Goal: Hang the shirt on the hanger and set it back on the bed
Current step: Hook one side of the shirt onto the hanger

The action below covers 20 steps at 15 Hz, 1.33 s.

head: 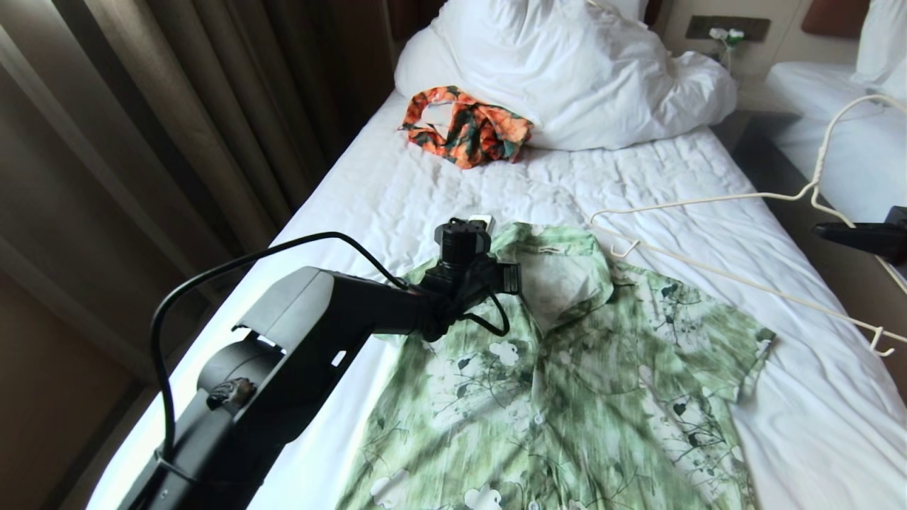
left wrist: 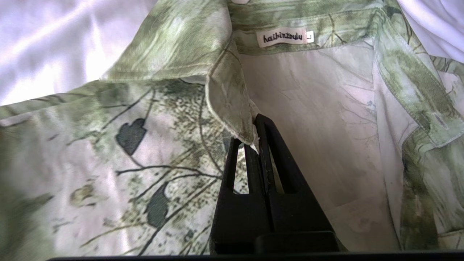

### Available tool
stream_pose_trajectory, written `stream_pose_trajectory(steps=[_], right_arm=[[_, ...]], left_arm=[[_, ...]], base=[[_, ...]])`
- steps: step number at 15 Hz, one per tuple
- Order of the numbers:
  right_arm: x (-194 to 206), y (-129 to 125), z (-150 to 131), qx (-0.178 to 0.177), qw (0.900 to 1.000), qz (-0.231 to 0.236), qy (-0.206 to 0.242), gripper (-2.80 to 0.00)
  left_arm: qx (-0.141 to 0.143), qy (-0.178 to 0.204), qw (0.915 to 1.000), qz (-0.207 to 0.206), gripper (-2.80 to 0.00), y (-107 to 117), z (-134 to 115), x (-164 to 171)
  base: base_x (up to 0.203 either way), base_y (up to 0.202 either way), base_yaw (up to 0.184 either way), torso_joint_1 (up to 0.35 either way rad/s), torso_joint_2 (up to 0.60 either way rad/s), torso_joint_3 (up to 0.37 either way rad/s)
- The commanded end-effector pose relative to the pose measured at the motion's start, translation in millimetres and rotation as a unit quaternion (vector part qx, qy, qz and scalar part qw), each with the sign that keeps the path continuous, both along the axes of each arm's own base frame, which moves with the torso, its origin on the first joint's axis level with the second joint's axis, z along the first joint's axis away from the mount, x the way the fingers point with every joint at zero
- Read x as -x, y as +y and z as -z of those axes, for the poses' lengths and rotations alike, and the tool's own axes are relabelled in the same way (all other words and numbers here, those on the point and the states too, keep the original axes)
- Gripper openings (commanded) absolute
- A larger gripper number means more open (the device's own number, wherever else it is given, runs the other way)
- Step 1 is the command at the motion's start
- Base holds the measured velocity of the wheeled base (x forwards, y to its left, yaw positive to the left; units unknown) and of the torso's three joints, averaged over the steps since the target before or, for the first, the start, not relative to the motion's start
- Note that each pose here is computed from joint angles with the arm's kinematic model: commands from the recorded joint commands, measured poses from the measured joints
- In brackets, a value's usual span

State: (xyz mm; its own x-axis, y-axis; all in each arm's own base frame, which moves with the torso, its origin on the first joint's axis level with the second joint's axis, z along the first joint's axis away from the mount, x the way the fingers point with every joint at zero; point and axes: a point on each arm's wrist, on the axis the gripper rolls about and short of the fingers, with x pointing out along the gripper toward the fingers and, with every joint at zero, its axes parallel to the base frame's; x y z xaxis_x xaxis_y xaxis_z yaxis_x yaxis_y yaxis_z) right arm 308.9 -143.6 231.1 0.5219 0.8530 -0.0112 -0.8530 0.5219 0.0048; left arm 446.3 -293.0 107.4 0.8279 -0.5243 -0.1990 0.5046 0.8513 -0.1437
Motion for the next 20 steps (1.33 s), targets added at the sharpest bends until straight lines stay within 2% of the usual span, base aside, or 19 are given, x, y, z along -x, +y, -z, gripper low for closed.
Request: stream_pose_trajectory(steps=[1,5,8,13,18,20], right_arm=[[-2.8,0.2,4.3,-0.006,1.0,-0.006,0.009,-2.8],[-8.1,14.2,8.6,-0.011,0.999,-0.028,0.018,-2.8],[-12.4,27.2,13.6,-0.015,0.998,-0.048,0.028,-2.8],[-30.8,59.0,36.3,-0.026,0.993,-0.1,0.057,-2.8],[-37.1,61.0,42.4,-0.027,0.992,-0.105,0.061,-2.8],[-37.3,59.8,39.9,-0.026,0.993,-0.104,0.058,-2.8]], left_arm=[[0.01,-0.016,0.9998,-0.007,-2.8,8.9,-43.8,19.0],[0.012,-0.017,0.9998,0.003,-2.8,25.9,-99.4,78.4],[0.01,-0.021,0.9994,0.024,-2.8,21.1,-117.2,112.9],[0.012,-0.027,0.9989,0.037,-2.8,13.4,-124.3,126.4],[0.01,-0.028,0.9988,0.038,-2.8,16.5,-128.7,134.9],[0.001,-0.025,0.9989,0.04,-2.8,18.7,-125.3,138.4]], base=[[0.0,0.0,0.0,0.0,0.0,0.0],[0.0,0.0,0.0,0.0,0.0,0.0],[0.0,0.0,0.0,0.0,0.0,0.0],[0.0,0.0,0.0,0.0,0.0,0.0],[0.0,0.0,0.0,0.0,0.0,0.0],[0.0,0.0,0.0,0.0,0.0,0.0]])
